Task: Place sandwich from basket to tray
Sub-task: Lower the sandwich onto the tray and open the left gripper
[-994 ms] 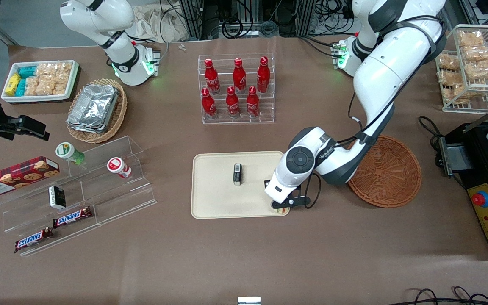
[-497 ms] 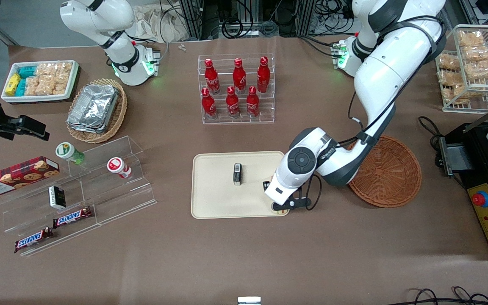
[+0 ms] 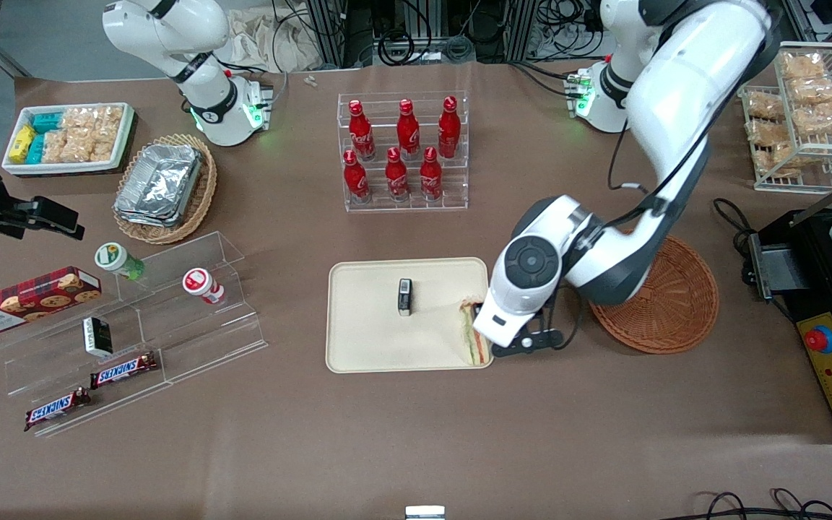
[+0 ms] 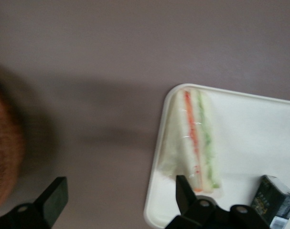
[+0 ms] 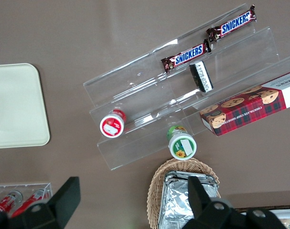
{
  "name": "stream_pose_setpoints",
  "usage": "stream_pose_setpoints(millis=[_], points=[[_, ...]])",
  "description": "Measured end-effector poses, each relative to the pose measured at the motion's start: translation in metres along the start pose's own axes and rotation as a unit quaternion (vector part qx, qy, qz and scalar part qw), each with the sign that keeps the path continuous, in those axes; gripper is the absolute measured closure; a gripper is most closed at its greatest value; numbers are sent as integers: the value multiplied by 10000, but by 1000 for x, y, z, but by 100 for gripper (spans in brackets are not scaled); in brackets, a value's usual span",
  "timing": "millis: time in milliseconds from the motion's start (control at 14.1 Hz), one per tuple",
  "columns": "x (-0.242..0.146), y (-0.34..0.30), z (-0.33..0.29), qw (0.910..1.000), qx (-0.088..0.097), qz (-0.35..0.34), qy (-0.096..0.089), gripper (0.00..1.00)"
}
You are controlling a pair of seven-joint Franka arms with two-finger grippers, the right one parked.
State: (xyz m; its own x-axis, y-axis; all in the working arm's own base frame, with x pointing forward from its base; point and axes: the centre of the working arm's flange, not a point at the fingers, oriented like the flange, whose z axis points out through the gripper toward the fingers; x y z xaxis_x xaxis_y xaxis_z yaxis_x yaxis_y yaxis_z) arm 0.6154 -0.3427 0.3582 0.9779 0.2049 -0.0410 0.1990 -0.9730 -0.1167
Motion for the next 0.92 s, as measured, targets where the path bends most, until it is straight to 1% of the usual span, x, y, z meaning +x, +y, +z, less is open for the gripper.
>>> stream_pose_setpoints(millis=[71,142,213,284,355,426,497,710,781,923], points=[[-3,-18,-23,9997,246,-91,-25,0],[-5,-37,-42,9988,445,-204,-42,0],[-5,-55,-56,9982,517,-310,-58,0],[-5,-75,-68,9981,490,-346,-106,0],[-2,-97,-78,9986,402,-289,-180,0],[0,-119,-90,9991,276,-211,-249,0],[3,-141,-103,9994,162,-170,-265,0],[-7,-182,-133,9996,51,-258,-103,0],[-14,-188,-140,9997,-45,-234,0,0],[-25,-206,-149,9992,-318,69,231,0]])
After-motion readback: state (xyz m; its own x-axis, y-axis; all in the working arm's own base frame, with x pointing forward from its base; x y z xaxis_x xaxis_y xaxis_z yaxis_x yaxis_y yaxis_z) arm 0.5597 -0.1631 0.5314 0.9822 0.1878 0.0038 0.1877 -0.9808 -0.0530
